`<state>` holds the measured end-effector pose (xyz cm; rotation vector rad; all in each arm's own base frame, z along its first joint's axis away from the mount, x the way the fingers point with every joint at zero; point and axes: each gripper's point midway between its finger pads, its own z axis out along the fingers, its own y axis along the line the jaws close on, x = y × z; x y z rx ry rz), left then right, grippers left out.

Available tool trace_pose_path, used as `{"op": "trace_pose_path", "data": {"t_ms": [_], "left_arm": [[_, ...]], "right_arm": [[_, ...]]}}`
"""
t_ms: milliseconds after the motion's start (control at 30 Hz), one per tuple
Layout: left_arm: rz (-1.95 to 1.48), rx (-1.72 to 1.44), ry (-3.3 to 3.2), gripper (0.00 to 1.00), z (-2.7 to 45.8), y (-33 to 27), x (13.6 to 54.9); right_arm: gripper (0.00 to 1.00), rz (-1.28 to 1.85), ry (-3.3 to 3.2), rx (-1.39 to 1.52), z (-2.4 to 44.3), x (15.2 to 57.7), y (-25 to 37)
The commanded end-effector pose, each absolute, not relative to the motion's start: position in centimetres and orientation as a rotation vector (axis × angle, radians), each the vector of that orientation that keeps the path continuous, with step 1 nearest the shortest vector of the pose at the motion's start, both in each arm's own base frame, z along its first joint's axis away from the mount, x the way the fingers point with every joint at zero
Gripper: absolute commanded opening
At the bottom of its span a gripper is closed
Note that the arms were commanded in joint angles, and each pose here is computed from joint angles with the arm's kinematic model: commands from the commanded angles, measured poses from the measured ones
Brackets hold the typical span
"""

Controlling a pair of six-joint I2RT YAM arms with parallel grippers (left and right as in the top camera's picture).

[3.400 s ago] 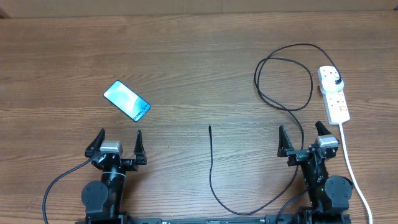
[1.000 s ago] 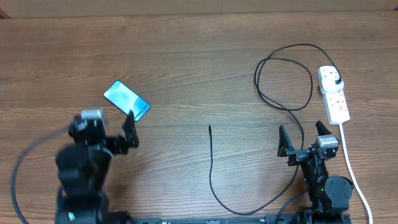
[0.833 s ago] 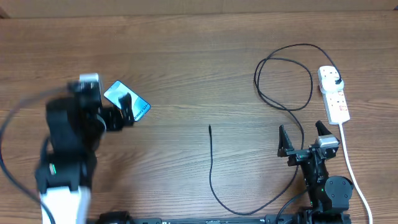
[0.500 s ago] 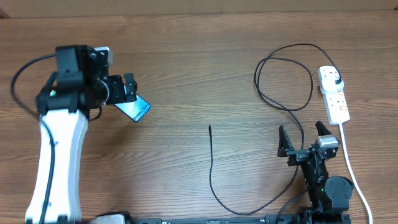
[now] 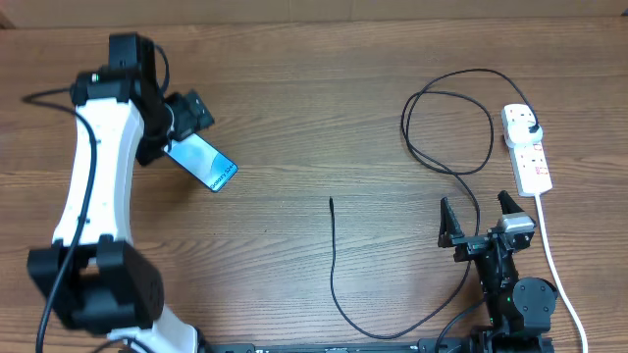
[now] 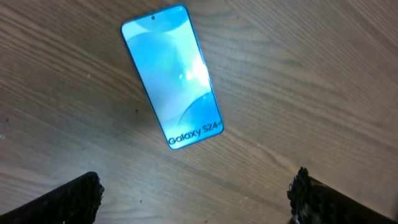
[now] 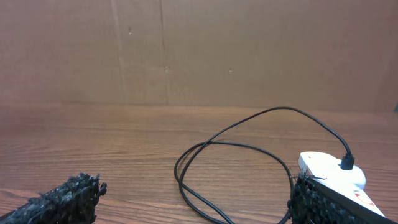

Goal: Plug charger to phone and switch on socket
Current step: 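Move the left gripper forward over the Galaxy phone, then lower the left gripper and close it on the phone's long edges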

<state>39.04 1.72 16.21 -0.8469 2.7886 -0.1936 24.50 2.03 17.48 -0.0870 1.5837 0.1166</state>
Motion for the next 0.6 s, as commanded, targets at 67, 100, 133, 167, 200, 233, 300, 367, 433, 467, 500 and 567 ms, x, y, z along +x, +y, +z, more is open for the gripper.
{"op": "trace_pose_path", "data": {"t_ms": [67,100,133,167,200,233,300,367,433,467,500,567], "left_arm": [[-0.132,-1.077,2.783,1.00,14.8,2.7,40.7],[-0.128,-1.090,2.792,1.00,14.3,2.7,40.7],[-0.122,-1.106,2.802,1.00,13.7,2.7,40.8],[-0.117,-1.120,2.814,1.00,13.1,2.7,40.8],[-0.112,-1.128,2.826,1.00,12.6,2.7,40.8],[-0.104,-1.135,2.843,1.00,11.9,2.7,40.8],[-0.097,-1.147,2.870,1.00,10.8,2.6,40.8],[-0.085,-1.168,2.891,1.00,9.7,2.6,40.7],[-0.069,-1.214,2.907,1.00,8.4,2.6,40.7],[-0.062,-1.228,2.914,1.00,7.9,2.6,40.6],[-0.057,-1.241,2.919,1.00,7.5,2.7,40.6],[-0.045,-1.266,2.931,1.00,6.6,2.7,40.5]], "right_arm": [[1.00,0.125,1.581,-0.098,17.2,24.5,2.3],[1.00,0.125,1.581,-0.098,17.2,24.5,2.3],[1.00,0.125,1.581,-0.098,17.2,24.5,2.3],[1.00,0.125,1.581,-0.098,17.2,24.5,2.3],[1.00,0.125,1.581,-0.098,17.2,24.5,2.3],[1.00,0.125,1.581,-0.098,17.2,24.5,2.3],[1.00,0.125,1.581,-0.098,17.2,24.5,2.3],[1.00,0.125,1.581,-0.098,17.2,24.5,2.3],[1.00,0.125,1.581,-0.098,17.2,24.5,2.3],[1.00,0.125,1.581,-0.098,17.2,24.5,2.3],[1.00,0.125,1.581,-0.098,17.2,24.5,2.3],[1.00,0.125,1.581,-0.098,17.2,24.5,2.3]]}}
